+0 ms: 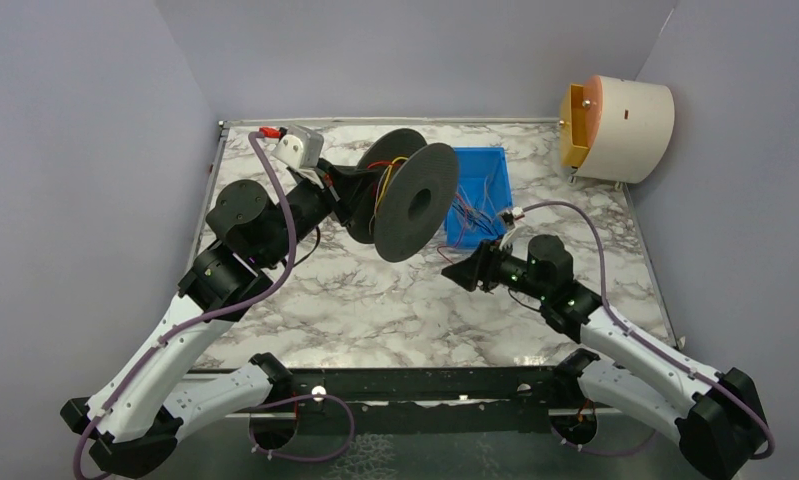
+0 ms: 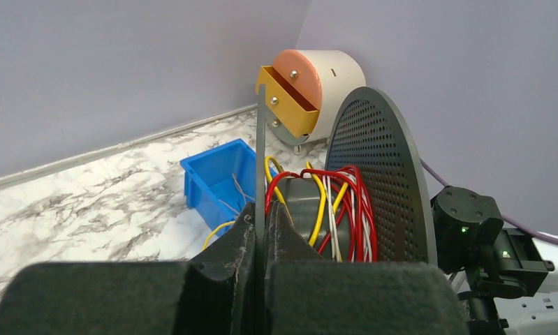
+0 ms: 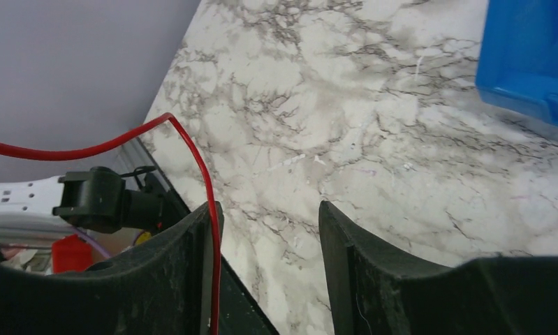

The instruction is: Wrap the cables

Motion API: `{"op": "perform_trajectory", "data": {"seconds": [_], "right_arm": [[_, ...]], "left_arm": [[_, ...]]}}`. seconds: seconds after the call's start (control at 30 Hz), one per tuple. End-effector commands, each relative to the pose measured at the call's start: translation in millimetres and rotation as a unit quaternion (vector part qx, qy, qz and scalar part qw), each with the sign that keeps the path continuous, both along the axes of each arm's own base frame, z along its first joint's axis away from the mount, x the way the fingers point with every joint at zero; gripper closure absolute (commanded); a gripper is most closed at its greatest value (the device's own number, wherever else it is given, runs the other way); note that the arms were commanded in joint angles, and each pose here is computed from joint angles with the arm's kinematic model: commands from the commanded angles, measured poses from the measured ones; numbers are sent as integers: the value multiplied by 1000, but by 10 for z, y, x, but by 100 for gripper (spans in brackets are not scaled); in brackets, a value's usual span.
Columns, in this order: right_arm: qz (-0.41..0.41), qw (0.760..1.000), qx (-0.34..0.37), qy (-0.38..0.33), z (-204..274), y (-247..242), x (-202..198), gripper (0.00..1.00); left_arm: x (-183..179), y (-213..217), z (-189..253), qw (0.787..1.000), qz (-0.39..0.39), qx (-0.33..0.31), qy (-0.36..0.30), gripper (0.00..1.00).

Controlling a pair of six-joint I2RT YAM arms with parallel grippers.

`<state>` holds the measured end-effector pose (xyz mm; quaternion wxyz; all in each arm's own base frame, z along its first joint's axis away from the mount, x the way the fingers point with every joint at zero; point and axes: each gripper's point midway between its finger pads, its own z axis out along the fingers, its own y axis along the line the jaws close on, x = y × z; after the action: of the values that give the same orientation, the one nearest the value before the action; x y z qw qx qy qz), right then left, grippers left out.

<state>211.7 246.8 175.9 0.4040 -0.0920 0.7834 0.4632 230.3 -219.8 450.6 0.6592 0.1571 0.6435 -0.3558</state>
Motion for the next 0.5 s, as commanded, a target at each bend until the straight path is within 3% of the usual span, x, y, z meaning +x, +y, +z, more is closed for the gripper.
{"op": "perform_trajectory", "data": {"seconds": [0.0,0.13,0.47], "right_arm": [[-48,996,-58,-39,-66,-222,126,39],[-43,995,-55,-68,26,-232,122,29],[-23,987,-105,-119,191,-263,175,20]], "left_arm": [[-180,65,421,997,-19,-44,-58,100],[-202,32,419,997,-30,-42,-59,100],[-206,21,410,997,-33,-37,-59,100]]}}
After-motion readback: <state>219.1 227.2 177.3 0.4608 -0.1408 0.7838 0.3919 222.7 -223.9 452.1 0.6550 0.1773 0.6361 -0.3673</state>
